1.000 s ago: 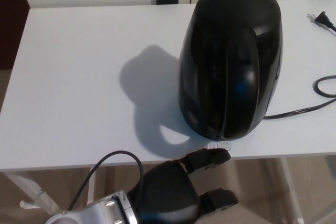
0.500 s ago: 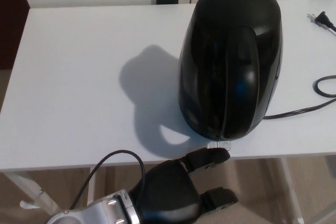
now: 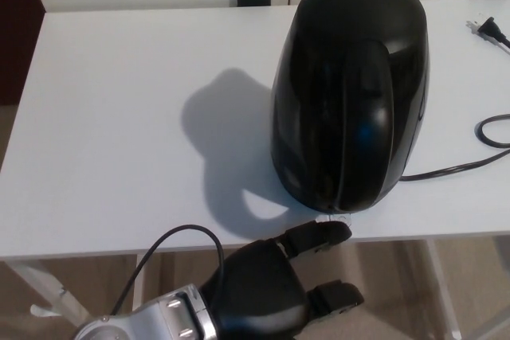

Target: The robot walk towards a table in front and click the button on the base of the boilling pot using its left middle finger

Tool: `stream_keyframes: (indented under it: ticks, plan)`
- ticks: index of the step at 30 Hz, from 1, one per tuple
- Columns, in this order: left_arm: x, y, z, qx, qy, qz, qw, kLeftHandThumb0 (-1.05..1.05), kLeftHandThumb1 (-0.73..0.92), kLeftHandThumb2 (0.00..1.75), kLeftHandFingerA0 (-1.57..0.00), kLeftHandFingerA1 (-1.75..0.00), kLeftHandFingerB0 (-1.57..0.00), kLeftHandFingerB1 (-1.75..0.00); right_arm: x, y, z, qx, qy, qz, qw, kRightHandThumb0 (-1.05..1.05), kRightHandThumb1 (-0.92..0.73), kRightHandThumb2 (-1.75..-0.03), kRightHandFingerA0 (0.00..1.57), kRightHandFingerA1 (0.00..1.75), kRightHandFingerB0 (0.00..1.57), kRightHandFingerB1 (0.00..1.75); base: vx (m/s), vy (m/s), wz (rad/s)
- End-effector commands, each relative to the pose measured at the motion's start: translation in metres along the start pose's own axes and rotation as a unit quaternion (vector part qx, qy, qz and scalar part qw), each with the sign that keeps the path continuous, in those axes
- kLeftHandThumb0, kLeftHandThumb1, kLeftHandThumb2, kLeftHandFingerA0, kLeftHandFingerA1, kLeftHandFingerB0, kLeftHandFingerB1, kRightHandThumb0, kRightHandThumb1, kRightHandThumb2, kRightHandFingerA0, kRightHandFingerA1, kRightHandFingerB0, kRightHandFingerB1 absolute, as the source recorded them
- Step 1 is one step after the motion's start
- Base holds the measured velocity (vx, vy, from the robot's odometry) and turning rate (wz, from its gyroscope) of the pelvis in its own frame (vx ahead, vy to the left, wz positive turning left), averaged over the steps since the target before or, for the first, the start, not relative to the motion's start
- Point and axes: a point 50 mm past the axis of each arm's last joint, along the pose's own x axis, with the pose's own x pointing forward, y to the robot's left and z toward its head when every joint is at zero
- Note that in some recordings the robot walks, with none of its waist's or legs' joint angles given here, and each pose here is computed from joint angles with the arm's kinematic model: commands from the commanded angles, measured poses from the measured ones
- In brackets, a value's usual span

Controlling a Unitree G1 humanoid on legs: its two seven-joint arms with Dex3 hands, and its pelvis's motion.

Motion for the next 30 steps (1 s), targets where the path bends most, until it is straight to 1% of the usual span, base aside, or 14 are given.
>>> stream_keyframes:
  ticks: [1, 3, 6, 15, 23, 24, 26, 27, 30]
  plan:
    - [0.000, 0.002, -0.008, 0.009, 0.016, -0.011, 1.000, -0.70, 0.81, 0.64, -0.28, -0.31, -0.23, -0.30, -0.004, -0.006, -0.004, -0.013, 0.006, -0.005, 1.000, -0.46, -0.65, -0.60, 0.70, 0.43, 0.55, 0.39, 0.00, 0.000, 0.00]
    - [0.000, 0.003, -0.009, 0.008, 0.018, -0.011, 1.000, -0.71, 0.82, 0.65, -0.29, -0.31, -0.25, -0.30, -0.004, -0.006, -0.004, -0.014, 0.006, -0.005, 1.000, -0.49, -0.64, -0.60, 0.72, 0.43, 0.56, 0.39, 0.00, 0.000, 0.00]
    - [0.001, 0.005, -0.011, 0.011, 0.022, -0.012, 1.000, -0.71, 0.83, 0.65, -0.28, -0.31, -0.23, -0.30, -0.003, -0.005, -0.005, -0.016, 0.006, -0.003, 1.000, -0.47, -0.64, -0.60, 0.72, 0.43, 0.56, 0.39, 0.00, 0.000, 0.00]
    - [0.003, 0.004, -0.013, 0.016, 0.024, -0.010, 1.000, -0.70, 0.82, 0.64, -0.30, -0.31, -0.25, -0.30, -0.003, -0.005, -0.005, -0.017, 0.006, 0.000, 1.000, -0.48, -0.64, -0.60, 0.72, 0.43, 0.56, 0.39, 0.00, 0.000, 0.00]
    - [0.004, 0.001, -0.013, 0.012, 0.027, -0.020, 0.999, -0.71, 0.83, 0.65, -0.28, -0.31, -0.23, -0.30, -0.002, -0.005, -0.004, -0.022, 0.009, 0.000, 1.000, -0.49, -0.65, -0.59, 0.72, 0.42, 0.56, 0.38, 0.00, 0.000, 0.00]
    - [0.003, 0.000, -0.012, 0.010, 0.028, -0.021, 0.999, -0.71, 0.83, 0.65, -0.29, -0.31, -0.23, -0.30, -0.002, -0.005, -0.003, -0.023, 0.007, 0.001, 1.000, -0.53, -0.65, -0.60, 0.71, 0.43, 0.56, 0.39, 0.00, 0.000, 0.00]
    - [0.003, -0.004, -0.009, 0.005, 0.027, -0.029, 0.999, -0.71, 0.83, 0.65, -0.27, -0.30, -0.22, -0.29, -0.002, -0.006, -0.003, -0.022, 0.007, 0.002, 1.000, -0.51, -0.64, -0.60, 0.70, 0.42, 0.56, 0.39, 0.00, 0.000, 0.00]
    - [0.003, -0.004, -0.009, 0.006, 0.027, -0.028, 0.999, -0.71, 0.82, 0.65, -0.27, -0.31, -0.22, -0.30, -0.002, -0.006, -0.004, -0.023, 0.008, 0.002, 1.000, -0.47, -0.65, -0.61, 0.71, 0.43, 0.55, 0.38, 0.00, 0.000, 0.00]
    - [0.002, -0.006, -0.007, 0.005, 0.025, -0.024, 0.999, -0.71, 0.82, 0.65, -0.28, -0.31, -0.22, -0.30, -0.002, -0.006, -0.003, -0.027, 0.008, 0.002, 1.000, -0.47, -0.66, -0.61, 0.71, 0.43, 0.55, 0.38, 0.00, 0.000, 0.00]
